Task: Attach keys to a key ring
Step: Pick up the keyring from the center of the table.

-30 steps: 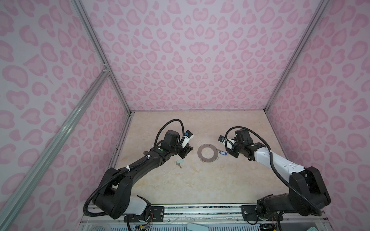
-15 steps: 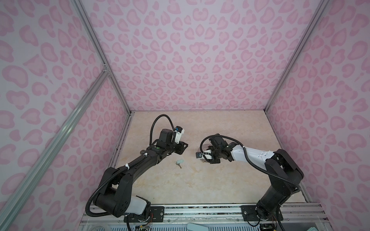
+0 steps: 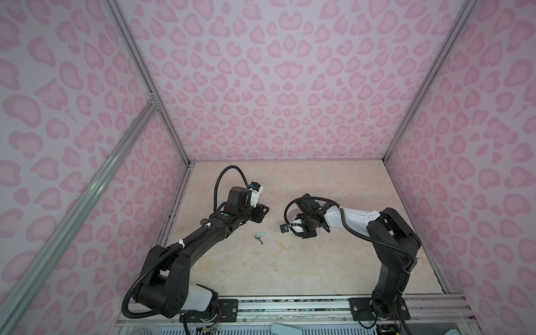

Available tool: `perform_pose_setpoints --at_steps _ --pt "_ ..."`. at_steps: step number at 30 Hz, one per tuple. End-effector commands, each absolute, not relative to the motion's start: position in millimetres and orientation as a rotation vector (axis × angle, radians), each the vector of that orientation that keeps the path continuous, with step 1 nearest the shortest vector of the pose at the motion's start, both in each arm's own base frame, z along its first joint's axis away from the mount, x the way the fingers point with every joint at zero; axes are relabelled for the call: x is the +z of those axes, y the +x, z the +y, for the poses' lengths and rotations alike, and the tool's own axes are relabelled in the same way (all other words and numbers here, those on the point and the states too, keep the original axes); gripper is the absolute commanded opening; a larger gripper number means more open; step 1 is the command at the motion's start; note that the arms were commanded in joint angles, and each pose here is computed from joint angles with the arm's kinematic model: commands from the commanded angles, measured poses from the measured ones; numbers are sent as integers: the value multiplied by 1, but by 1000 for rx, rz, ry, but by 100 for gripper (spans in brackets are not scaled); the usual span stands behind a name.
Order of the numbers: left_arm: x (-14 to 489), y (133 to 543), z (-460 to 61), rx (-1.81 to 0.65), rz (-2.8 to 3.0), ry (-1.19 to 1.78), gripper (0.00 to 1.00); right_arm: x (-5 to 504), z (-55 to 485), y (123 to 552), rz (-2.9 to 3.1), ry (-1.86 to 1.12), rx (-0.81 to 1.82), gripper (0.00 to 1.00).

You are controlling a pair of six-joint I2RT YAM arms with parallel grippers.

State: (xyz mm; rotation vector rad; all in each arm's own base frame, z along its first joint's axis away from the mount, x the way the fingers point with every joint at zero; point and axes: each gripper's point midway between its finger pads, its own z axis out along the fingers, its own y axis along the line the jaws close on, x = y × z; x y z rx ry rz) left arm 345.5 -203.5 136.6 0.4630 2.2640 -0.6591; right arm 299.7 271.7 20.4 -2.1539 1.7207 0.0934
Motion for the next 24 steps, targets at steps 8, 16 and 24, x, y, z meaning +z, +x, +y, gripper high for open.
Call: perform_pose_setpoints --at_steps 8,16,24 --pt "138 353 -209 -659 2241 513 31 19 273 286 1710 -2185 163 14" --pt "139 350 -211 -677 2225 537 30 22 274 281 1706 -2173 184 6" --pt "153 332 -222 -716 2079 697 30 47 286 278 1661 -2057 311 0"
